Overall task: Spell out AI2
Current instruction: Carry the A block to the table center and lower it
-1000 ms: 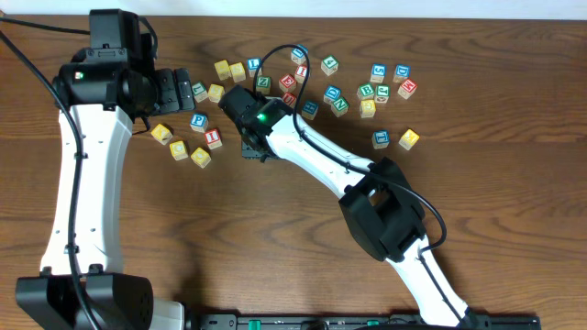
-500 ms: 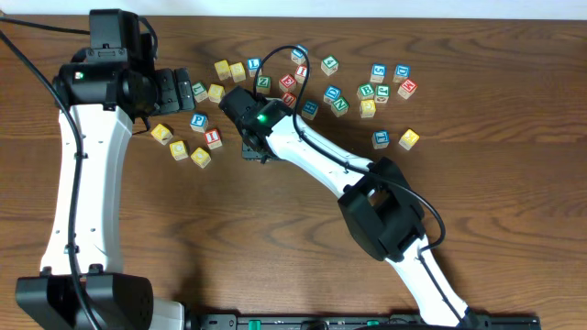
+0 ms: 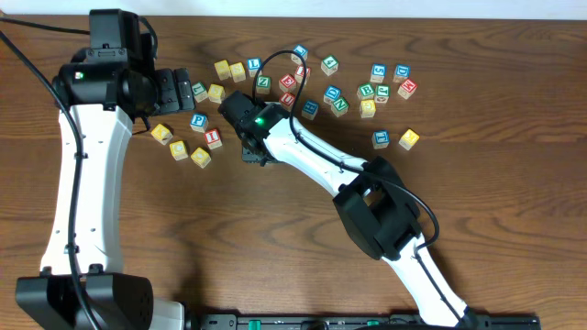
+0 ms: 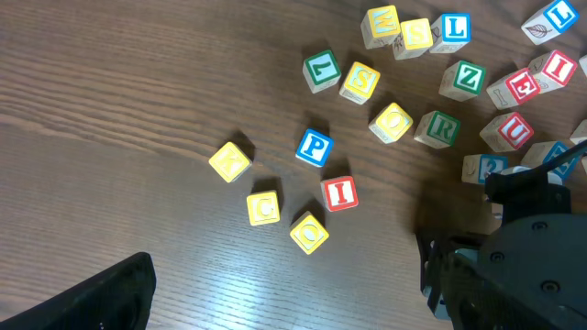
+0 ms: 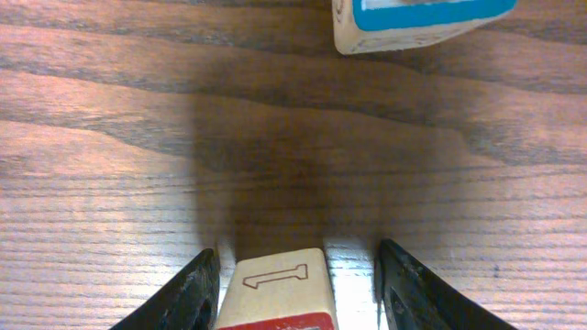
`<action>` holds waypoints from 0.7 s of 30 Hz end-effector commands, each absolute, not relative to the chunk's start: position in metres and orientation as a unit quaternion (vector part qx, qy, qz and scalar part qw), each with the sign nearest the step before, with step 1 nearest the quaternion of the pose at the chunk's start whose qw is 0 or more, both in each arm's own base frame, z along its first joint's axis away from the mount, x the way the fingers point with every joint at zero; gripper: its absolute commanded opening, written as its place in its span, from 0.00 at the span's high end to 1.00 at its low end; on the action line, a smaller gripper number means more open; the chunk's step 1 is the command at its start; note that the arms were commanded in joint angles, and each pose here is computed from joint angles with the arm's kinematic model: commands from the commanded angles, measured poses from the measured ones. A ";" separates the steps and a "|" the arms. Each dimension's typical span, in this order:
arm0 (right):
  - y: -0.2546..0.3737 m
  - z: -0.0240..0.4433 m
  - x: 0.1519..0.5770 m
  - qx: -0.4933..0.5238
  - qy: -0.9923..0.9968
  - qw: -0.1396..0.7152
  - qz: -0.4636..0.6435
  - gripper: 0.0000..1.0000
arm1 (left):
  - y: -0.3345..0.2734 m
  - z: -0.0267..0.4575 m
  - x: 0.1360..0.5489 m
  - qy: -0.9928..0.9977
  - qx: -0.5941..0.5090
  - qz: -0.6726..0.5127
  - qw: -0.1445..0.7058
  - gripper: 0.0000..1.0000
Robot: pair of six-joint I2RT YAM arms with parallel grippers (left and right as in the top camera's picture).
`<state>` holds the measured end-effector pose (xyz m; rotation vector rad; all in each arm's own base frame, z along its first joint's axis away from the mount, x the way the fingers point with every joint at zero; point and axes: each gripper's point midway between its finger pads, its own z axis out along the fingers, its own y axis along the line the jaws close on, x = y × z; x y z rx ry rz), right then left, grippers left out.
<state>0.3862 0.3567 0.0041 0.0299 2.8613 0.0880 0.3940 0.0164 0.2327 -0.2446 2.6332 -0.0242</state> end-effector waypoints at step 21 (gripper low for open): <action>0.360 -0.007 0.373 0.025 0.994 0.094 0.047 0.69 | 0.019 0.238 0.397 0.963 -0.095 -0.005 0.253 0.02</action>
